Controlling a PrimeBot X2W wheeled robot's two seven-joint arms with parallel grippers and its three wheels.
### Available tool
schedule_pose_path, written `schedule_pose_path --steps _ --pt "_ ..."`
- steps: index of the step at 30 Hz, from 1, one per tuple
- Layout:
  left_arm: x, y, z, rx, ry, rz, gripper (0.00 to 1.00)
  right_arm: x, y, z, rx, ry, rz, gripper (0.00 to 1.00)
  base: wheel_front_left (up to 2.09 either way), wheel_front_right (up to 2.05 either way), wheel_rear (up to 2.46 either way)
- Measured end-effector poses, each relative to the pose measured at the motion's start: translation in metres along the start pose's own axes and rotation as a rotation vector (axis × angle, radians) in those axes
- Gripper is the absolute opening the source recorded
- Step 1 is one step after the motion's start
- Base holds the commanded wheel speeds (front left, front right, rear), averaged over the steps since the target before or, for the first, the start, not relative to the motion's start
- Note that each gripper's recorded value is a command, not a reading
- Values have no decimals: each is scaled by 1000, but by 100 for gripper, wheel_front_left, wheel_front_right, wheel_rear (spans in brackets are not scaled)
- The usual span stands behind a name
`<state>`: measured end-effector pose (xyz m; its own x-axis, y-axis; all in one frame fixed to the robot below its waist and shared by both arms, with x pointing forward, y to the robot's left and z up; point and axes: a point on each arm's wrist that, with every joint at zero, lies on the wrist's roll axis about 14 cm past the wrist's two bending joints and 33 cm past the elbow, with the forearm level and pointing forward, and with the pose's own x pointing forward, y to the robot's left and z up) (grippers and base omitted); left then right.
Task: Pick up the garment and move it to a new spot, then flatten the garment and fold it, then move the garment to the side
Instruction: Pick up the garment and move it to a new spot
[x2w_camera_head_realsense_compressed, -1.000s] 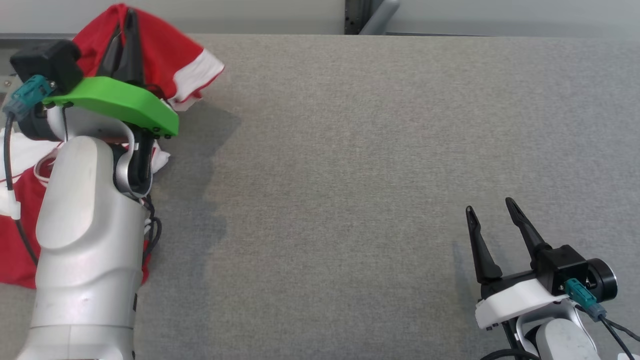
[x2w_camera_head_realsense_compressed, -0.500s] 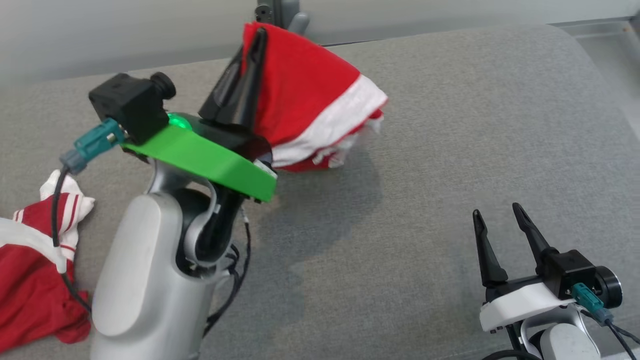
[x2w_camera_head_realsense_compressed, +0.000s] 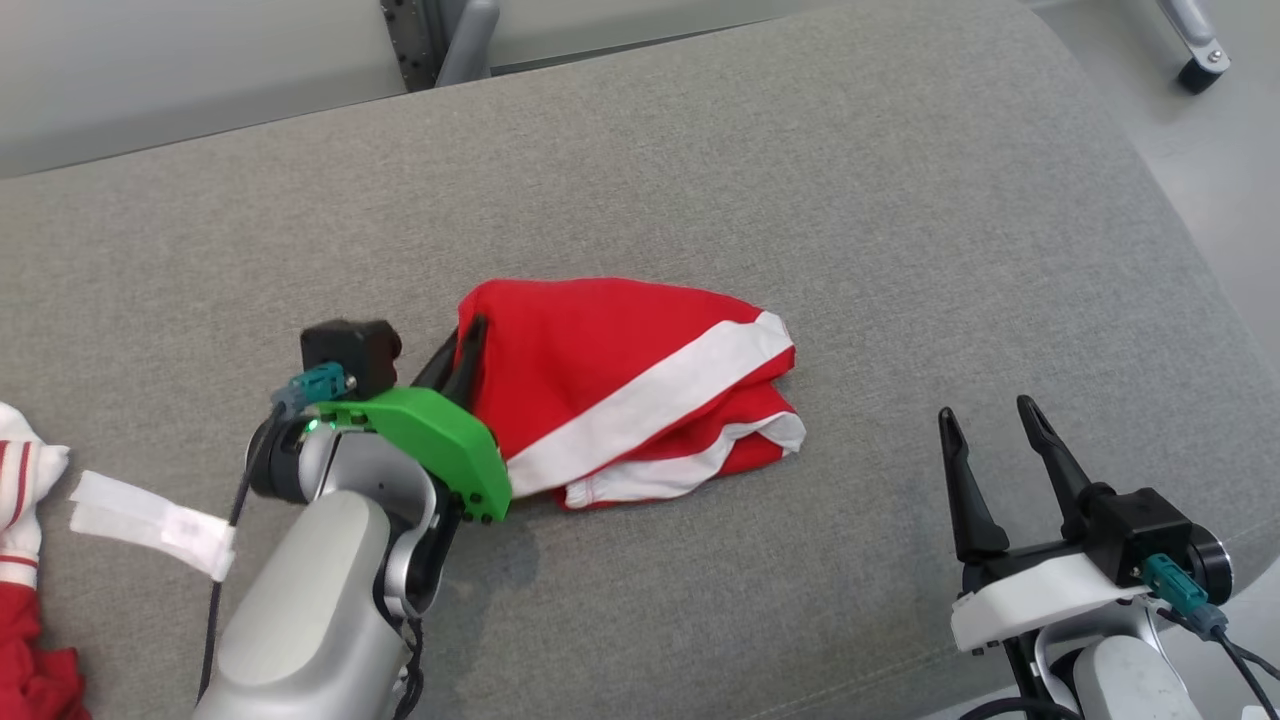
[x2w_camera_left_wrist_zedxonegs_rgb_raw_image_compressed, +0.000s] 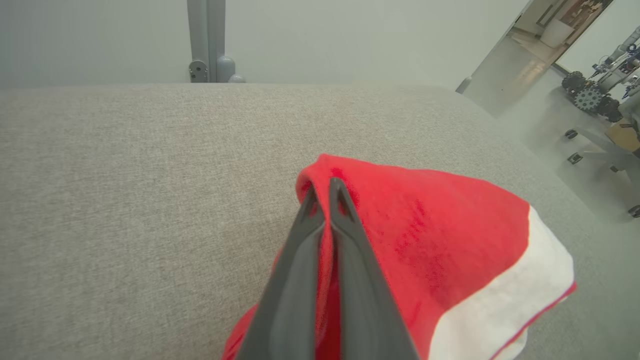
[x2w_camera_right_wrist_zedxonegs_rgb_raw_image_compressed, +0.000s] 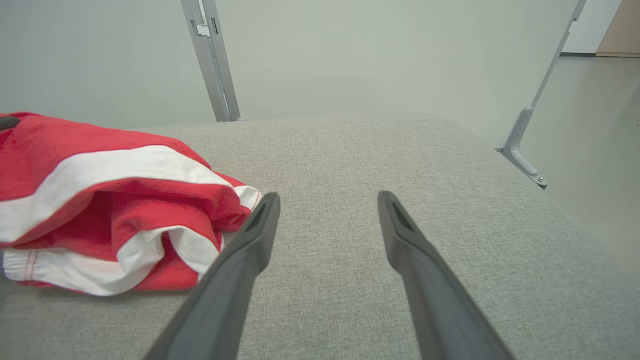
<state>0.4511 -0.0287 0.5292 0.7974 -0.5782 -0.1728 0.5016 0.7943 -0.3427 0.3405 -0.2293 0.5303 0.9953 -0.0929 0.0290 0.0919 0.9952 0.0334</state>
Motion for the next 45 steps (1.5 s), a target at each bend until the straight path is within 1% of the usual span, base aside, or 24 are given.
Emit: schedule_pose_path --steps 3,5,8,11,13,14,15,18,22,25,29,34,35,37,38,41,45 --pt "-1 22 -42 59 126 37 0 -2 -6 -3 -3 11 -19 100 0 0 0" --pt "-3 29 -60 74 196 39 0 -3 -8 -4 -4 15 -26 100 0 0 0" --pt "-5 41 -64 79 222 64 0 -4 -8 -8 -4 25 -26 100 0 0 0" --pt "-8 52 -58 84 207 98 11 -3 -3 -9 -5 28 -8 100 0 0 0" --pt "-10 56 -55 77 199 112 47 -1 3 -9 -4 25 11 100 0 0 0" --pt "-11 56 -53 73 194 114 47 0 6 -8 -3 23 20 100 0 0 0" --pt "-12 55 -51 66 184 111 100 1 9 -8 -2 21 27 100 0 0 0" --pt "-16 53 -42 50 144 111 100 2 14 -5 -6 11 45 100 0 0 0" --pt "-30 49 -15 48 1 113 100 -3 17 1 -15 -8 54 100 0 0 0" --pt "-51 54 8 79 -115 147 100 -9 13 7 -27 -24 46 100 0 0 0" --pt "-91 69 23 146 -219 235 100 -11 13 12 -44 -42 57 100 0 0 0" --pt "-142 72 19 195 -285 323 100 -13 10 23 -60 -78 57 100 0 0 0" --pt "-142 72 19 195 -285 323 100 -13 10 23 -60 -78 57 100 0 0 0" --pt "-170 83 5 238 -267 399 100 -10 8 32 -71 -105 59 100 0 0 0" --pt "-178 86 -1 240 -257 421 100 -10 9 34 -72 -113 60 100 0 0 0" --pt "-195 87 -10 199 -262 470 100 -11 4 35 -75 -113 53 100 0 0 0" --pt "-217 91 -21 210 -251 511 100 -14 0 31 -81 -99 47 100 0 0 0"
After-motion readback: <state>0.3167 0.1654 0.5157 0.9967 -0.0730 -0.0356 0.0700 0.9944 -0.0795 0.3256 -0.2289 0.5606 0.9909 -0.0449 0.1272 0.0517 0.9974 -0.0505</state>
